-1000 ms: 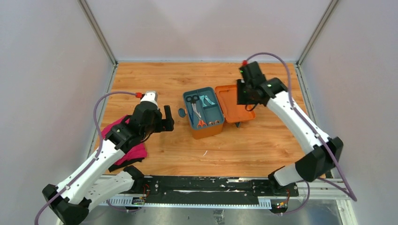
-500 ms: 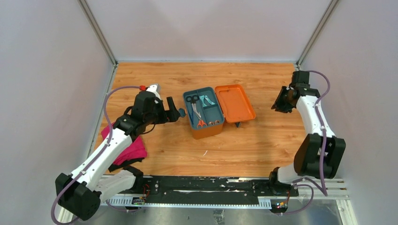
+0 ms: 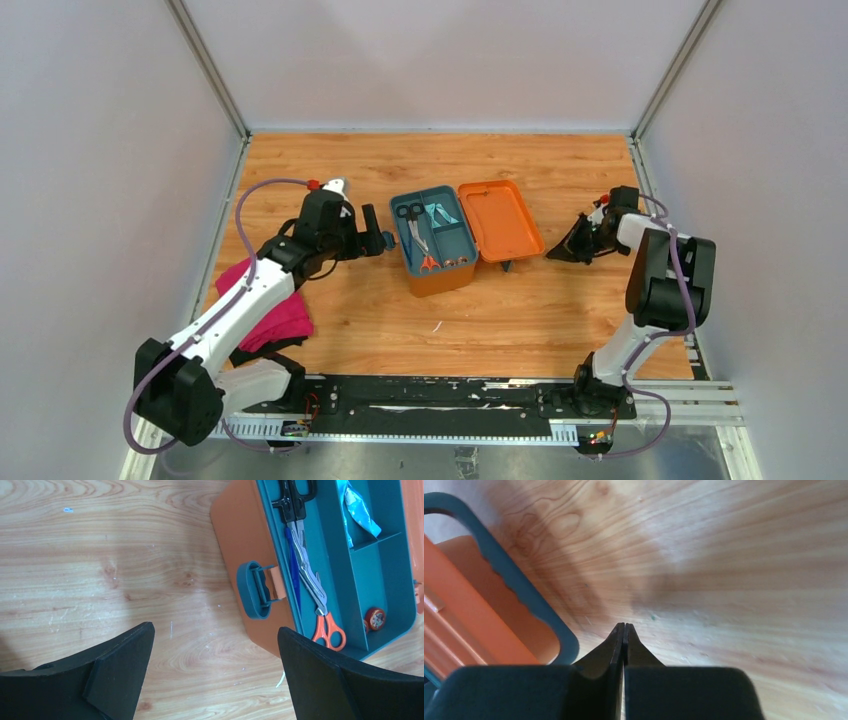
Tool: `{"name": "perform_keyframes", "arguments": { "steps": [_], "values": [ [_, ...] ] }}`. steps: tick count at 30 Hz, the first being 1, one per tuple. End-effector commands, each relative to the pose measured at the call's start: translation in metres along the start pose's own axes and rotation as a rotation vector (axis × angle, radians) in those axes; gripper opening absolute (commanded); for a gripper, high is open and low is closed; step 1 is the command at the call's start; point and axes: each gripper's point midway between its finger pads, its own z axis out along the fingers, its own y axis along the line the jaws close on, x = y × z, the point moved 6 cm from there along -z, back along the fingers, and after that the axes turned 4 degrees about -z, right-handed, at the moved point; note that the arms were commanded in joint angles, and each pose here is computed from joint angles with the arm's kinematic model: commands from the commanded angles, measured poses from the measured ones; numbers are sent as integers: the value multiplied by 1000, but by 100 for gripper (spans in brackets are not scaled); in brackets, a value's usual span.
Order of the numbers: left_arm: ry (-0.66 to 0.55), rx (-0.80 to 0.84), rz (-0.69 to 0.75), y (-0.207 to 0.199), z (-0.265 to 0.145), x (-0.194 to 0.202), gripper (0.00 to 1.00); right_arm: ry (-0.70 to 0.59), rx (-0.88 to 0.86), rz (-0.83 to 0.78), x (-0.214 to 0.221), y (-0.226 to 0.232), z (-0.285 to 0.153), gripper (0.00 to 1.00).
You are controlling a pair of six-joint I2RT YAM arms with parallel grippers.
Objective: Organize the medicine kit
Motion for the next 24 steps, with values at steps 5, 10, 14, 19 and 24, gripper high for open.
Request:
{"name": "perform_keyframes", "arguments": {
  "steps": [5, 10, 14, 19, 24],
  "values": [
    [-50, 7, 10, -2, 9, -12, 100, 50, -295, 98, 17, 7, 28, 0],
    [-43, 5, 13, -3, 14, -13, 100, 47, -385, 127, 22, 9, 35, 0],
    [-51, 1, 18, -3, 13, -15, 100, 37, -480, 161, 24, 14, 39, 0],
    [-48, -14, 24, -1, 13, -15, 100, 18, -587, 200, 22, 20, 41, 0],
    [-37, -23, 29, 3, 12, -10, 100, -18, -728, 230, 16, 33, 35, 0]
  ]
}}
